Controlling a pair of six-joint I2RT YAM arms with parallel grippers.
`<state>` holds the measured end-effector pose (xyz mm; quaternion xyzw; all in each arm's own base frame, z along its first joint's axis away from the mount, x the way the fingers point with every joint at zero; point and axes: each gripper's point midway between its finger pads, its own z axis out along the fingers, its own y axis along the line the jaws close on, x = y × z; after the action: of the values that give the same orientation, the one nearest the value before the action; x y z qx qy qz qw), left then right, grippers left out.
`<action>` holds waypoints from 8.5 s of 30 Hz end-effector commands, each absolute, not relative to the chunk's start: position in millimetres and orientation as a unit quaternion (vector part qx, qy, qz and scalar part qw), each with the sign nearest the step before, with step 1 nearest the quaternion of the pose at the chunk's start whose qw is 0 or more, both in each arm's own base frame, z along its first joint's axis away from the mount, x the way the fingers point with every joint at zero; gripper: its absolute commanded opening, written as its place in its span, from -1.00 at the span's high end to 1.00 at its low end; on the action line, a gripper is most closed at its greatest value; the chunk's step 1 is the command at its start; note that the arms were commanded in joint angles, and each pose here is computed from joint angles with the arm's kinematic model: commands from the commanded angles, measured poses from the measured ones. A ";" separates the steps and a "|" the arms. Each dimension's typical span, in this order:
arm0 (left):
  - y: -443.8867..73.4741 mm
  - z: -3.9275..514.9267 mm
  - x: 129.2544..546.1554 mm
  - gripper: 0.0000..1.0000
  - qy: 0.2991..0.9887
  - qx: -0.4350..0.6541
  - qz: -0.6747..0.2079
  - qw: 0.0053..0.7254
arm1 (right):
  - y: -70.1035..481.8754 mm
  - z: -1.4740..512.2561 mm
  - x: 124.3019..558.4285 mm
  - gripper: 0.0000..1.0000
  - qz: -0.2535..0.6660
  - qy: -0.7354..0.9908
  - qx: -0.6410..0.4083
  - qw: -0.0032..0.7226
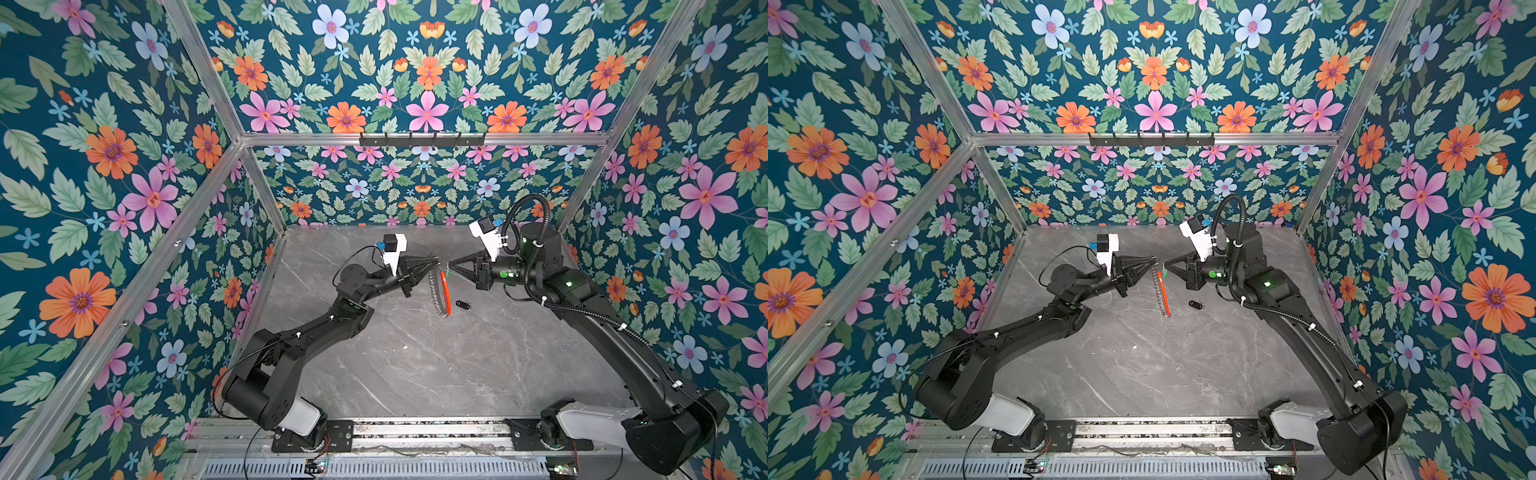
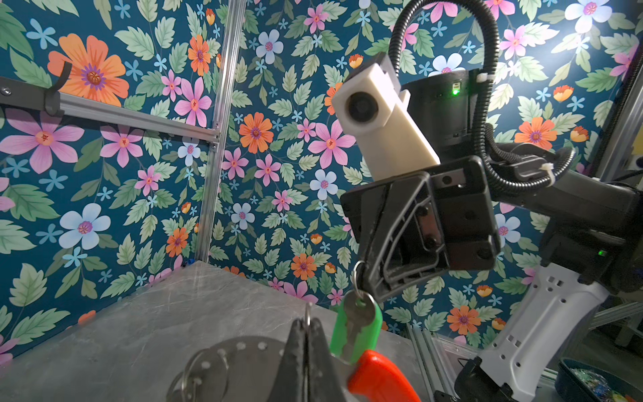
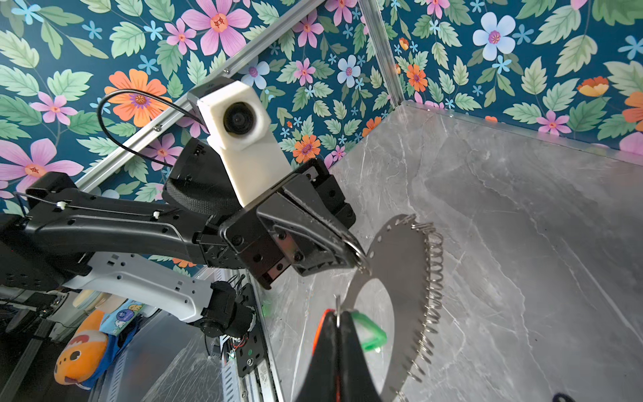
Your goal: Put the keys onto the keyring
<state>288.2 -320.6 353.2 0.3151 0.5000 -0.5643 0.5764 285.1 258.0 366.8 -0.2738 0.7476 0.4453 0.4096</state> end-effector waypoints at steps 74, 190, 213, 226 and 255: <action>-312.6 382.2 271.8 1.00 0.434 0.322 -0.564 0.625 | 257.6 344.4 300.8 1.00 0.397 0.777 -0.257 0.417; -324.4 343.3 282.8 1.00 0.422 0.455 -0.475 0.624 | 264.1 338.4 283.3 1.00 0.431 0.800 -0.314 0.276; -325.1 352.0 276.7 1.00 0.401 0.460 -0.497 0.617 | 270.8 345.9 297.9 1.00 0.430 0.800 -0.314 0.278; -320.4 363.2 266.5 1.00 0.383 0.462 -0.501 0.624 | 264.5 337.6 311.6 1.00 0.419 0.814 -0.285 0.284; -303.6 389.5 263.0 1.00 0.343 0.400 -0.546 0.652 | 252.1 332.8 326.9 1.00 0.411 0.836 -0.208 0.298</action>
<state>284.1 -316.7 355.4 0.3926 0.4232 -0.5527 0.6011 308.6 263.8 344.6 -0.2587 0.8055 0.4478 0.2894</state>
